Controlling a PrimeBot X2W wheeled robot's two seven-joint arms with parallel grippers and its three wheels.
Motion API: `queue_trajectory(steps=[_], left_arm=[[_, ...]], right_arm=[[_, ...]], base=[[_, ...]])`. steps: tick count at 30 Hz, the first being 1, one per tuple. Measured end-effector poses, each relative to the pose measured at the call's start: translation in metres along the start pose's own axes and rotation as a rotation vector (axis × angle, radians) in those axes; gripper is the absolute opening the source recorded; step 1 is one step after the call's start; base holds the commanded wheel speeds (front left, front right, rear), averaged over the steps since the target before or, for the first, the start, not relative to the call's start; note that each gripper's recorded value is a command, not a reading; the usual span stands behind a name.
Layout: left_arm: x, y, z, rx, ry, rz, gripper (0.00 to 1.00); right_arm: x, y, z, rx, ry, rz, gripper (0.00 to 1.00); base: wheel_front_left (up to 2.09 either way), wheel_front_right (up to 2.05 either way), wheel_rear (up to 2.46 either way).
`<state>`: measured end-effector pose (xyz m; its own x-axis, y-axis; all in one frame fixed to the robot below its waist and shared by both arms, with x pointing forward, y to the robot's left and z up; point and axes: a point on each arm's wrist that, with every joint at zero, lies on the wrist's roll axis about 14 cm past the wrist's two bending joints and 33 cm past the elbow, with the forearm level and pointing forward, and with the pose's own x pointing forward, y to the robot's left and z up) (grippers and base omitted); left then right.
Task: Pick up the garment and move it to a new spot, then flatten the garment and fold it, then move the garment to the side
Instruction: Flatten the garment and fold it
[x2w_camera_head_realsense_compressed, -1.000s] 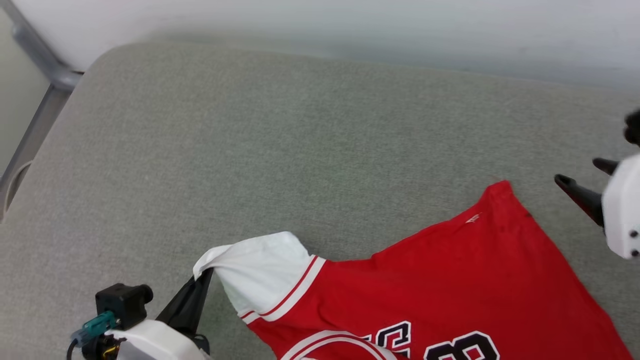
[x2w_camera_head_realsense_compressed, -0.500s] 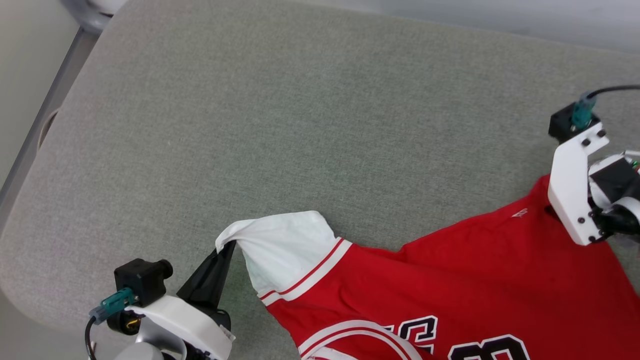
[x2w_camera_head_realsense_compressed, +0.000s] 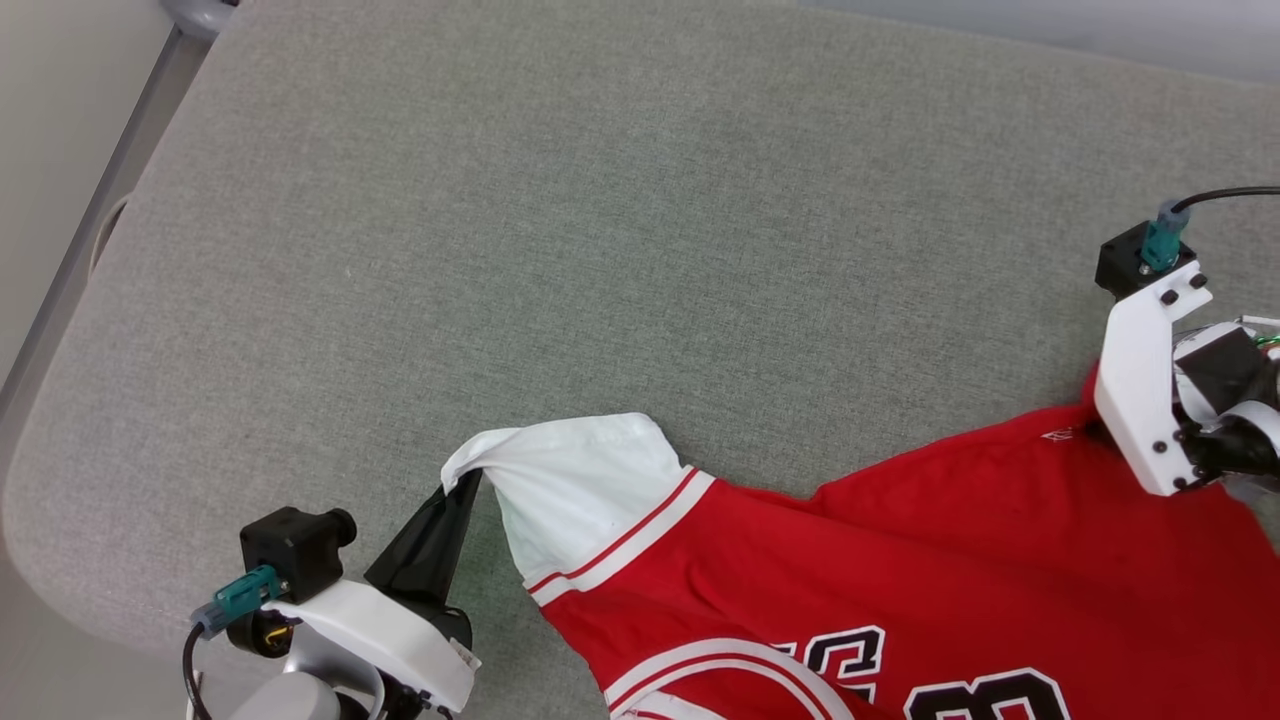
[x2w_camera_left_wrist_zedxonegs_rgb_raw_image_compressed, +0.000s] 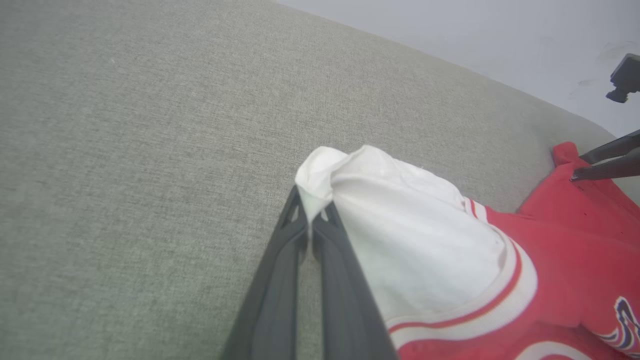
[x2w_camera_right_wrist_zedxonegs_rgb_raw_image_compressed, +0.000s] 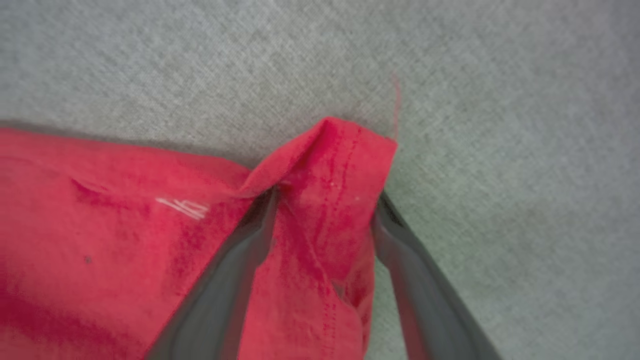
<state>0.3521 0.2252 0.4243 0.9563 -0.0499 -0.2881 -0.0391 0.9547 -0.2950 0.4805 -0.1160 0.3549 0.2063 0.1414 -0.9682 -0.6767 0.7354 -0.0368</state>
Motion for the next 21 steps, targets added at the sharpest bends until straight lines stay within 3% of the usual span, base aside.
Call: queue_trajectory(steps=[9, 15, 21], left_arm=[[-0.009, -0.003, 0.010, 0.012, -0.034, -0.010, 0.00], [-0.020, -0.007, 0.026, 0.034, -0.084, -0.024, 0.00], [-0.026, -0.017, 0.065, 0.086, -0.206, -0.055, 0.00]], right_arm=[[-0.034, 0.006, 0.033, 0.042, -0.265, 0.011, 0.00], [-0.094, -0.005, 0.060, 0.056, -0.532, -0.035, 0.00], [-0.150, -0.013, 0.060, 0.088, -0.746, -0.084, 0.00]], base=[[0.00, 0.00, 0.00], [0.00, 0.00, 0.00], [0.00, 0.00, 0.00]])
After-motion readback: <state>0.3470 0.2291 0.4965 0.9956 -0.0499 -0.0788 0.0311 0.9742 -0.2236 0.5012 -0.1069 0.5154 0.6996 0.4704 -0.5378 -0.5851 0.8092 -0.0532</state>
